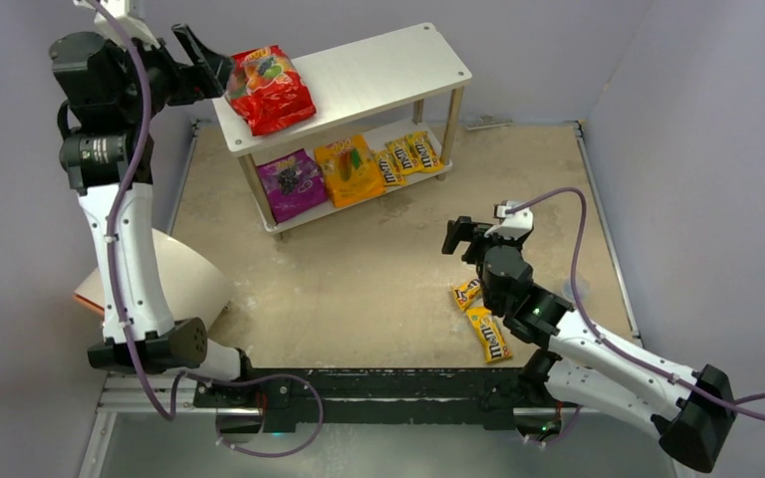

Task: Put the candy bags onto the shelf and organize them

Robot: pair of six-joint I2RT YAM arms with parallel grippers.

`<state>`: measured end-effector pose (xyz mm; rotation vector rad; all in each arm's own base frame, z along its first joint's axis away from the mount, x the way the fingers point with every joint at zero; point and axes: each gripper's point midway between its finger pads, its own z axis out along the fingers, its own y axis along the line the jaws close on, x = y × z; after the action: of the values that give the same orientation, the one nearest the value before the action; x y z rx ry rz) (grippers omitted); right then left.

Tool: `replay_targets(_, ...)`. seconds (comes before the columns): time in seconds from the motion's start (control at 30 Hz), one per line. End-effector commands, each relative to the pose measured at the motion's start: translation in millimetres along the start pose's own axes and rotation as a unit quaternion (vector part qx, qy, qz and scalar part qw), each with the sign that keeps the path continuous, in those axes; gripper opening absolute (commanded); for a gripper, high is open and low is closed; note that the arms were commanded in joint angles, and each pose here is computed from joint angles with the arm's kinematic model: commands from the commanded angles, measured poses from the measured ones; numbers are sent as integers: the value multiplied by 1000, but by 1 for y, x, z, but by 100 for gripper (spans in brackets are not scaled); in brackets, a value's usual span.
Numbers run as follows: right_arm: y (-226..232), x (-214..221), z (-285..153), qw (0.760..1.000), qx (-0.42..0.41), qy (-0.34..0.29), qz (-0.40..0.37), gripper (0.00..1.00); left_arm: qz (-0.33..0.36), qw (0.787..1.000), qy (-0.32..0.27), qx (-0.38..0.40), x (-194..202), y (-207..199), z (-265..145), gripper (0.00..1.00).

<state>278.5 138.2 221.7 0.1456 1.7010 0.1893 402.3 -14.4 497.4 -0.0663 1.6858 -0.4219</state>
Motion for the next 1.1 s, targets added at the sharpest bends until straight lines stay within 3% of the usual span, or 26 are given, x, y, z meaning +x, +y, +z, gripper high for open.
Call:
replay_targets(0.0, 6, -7, 2, 1000, -7, -6, 9, 99, 14, 994, -59, 91, -32, -42, -14, 92)
replay_targets(0.13, 8, -2, 4, 1000, -8, 0, 3, 99, 19, 990, -72, 117, -37, -56, 11, 92)
replay_targets(0.3, 9, -5, 13, 1000, 3, -17, -14, 99, 52, 996, -69, 29, -34, -47, 71, 93)
replay_targets(0.4, 16, -15, 26, 999, -4, -46, -9, 99, 43, 998, -33, -6, -6, -22, 105, 93)
replay_targets(0.57, 33, -19, 46, 1000, -19, -21, -7, 99, 45, 998, 24, 30, 46, -19, 135, 92)
replay_targets(0.83, 32, -5, 53, 999, -19, -9, -32, 99, 108, 991, 55, 49, 100, -31, 130, 90)
replay_targets(1.07, 40, -6, 67, 999, -40, -12, -31, 99, 131, 991, 14, -10, 99, -20, 103, 92)
